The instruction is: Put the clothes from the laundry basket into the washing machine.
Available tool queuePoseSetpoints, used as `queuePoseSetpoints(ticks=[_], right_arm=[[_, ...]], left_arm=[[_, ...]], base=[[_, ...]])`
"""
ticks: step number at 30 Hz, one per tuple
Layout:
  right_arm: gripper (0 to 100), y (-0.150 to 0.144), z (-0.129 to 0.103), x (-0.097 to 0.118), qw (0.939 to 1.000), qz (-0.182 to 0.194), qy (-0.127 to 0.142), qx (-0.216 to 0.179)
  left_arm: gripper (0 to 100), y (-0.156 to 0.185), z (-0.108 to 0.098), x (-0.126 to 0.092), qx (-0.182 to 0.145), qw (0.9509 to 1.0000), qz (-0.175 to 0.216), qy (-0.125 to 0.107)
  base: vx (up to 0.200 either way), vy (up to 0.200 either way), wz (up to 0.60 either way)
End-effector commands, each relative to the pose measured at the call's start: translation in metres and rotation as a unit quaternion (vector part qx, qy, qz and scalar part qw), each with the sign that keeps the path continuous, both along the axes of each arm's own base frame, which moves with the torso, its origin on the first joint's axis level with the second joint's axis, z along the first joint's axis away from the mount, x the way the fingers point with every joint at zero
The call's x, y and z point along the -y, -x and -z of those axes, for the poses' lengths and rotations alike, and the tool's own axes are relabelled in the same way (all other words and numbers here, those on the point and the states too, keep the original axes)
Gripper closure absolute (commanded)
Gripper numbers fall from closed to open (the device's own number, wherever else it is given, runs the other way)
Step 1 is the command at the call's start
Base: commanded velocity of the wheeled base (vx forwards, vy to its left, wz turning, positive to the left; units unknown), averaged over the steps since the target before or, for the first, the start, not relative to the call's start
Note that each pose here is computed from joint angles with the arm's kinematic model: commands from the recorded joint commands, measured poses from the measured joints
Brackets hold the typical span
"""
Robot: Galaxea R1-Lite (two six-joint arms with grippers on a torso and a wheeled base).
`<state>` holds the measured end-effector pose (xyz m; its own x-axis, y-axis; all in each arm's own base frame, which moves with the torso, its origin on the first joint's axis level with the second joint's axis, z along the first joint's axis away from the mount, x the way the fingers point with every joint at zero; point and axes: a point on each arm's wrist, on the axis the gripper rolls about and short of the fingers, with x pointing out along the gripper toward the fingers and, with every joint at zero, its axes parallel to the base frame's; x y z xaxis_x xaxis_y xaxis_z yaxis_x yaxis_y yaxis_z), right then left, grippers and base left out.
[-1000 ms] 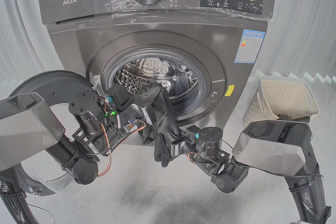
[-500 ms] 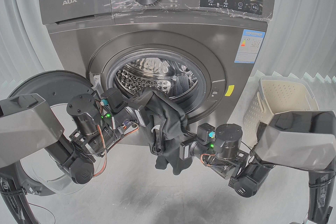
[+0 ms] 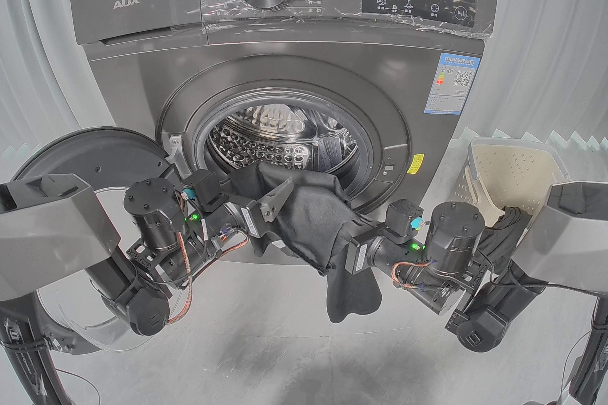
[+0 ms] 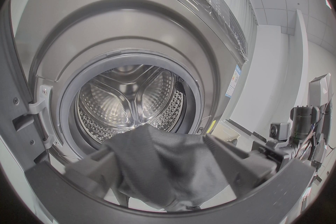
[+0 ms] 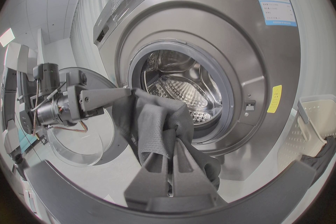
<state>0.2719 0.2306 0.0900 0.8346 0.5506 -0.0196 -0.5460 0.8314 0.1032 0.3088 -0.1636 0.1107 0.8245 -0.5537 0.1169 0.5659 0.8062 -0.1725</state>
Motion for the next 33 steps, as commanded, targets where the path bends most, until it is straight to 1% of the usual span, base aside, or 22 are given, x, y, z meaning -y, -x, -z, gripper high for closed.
queuePoseSetpoints(ticks=[1, 7, 17, 21, 24, 28, 30, 33], right_arm=[[100, 0.001, -0.008, 0.002, 0.9999, 0.000, -0.007, 0.008], [100, 0.001, -0.008, 0.001, 0.9999, 0.001, -0.008, 0.010], [100, -0.002, -0.010, 0.002, 0.9998, 0.005, -0.011, 0.013], [100, -0.003, -0.010, 0.000, 0.9998, 0.005, -0.012, 0.015], [100, -0.004, -0.012, -0.002, 0.9997, 0.005, -0.014, 0.017], [100, -0.008, -0.018, -0.004, 0.9994, 0.008, -0.023, 0.027], [100, -0.009, -0.020, -0.005, 0.9992, 0.009, -0.025, 0.030], [100, -0.010, -0.020, -0.006, 0.9991, 0.009, -0.026, 0.031]], left_arm=[[0, -0.003, 0.006, -0.001, -0.007, 1.0000, -0.004, -0.005], [0, -0.004, 0.008, -0.004, -0.010, 0.9999, -0.009, -0.006], [0, 0.006, 0.019, -0.009, -0.039, 0.9990, -0.006, -0.019], [0, 0.008, 0.021, -0.009, -0.043, 0.9989, -0.004, -0.020], [0, 0.012, 0.024, -0.007, -0.054, 0.9983, 0.004, -0.019], [0, 0.019, 0.031, -0.006, -0.071, 0.9970, 0.010, -0.028], [0, 0.021, 0.038, -0.007, -0.084, 0.9958, 0.009, -0.035], [0, 0.023, 0.043, -0.009, -0.094, 0.9947, 0.009, -0.041]], base=[[0.000, 0.000, 0.00], [0.000, 0.000, 0.00], [0.000, 0.000, 0.00], [0.000, 0.000, 0.00], [0.000, 0.000, 0.00], [0.000, 0.000, 0.00], [0.000, 0.000, 0.00], [0.000, 0.000, 0.00]])
